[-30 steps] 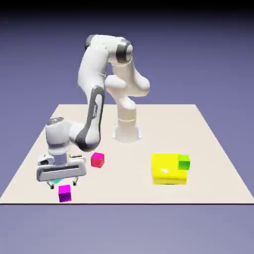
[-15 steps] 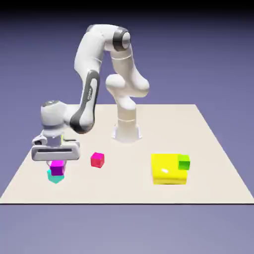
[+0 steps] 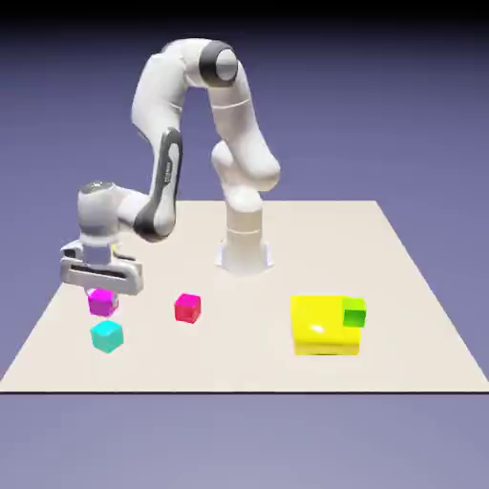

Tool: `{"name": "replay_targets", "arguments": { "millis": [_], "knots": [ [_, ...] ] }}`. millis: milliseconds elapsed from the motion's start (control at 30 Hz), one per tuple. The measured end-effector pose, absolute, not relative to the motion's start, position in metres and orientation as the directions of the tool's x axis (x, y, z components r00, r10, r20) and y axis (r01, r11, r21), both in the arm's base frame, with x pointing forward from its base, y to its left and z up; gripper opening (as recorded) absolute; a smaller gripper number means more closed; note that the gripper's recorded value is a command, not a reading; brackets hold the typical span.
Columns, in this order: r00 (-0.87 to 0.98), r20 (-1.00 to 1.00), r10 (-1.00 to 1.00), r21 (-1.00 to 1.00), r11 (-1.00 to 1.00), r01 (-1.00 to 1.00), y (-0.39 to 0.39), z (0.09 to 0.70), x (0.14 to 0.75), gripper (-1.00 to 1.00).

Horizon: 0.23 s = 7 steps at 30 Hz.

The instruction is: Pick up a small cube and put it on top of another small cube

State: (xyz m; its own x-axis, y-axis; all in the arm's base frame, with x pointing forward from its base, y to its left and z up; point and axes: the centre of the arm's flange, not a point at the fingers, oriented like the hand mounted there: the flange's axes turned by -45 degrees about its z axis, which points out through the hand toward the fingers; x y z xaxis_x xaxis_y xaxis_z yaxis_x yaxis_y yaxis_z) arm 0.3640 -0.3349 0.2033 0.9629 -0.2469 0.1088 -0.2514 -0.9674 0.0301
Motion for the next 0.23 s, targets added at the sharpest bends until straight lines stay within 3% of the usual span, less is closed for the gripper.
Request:
{"name": "replay_targets", "arguments": {
  "millis": [233],
  "knots": [
    [0.959, 0.137, -0.247, 0.014, -0.968, -0.251, -0.333, 0.182, 0.368, -1.0]
  ]
}}
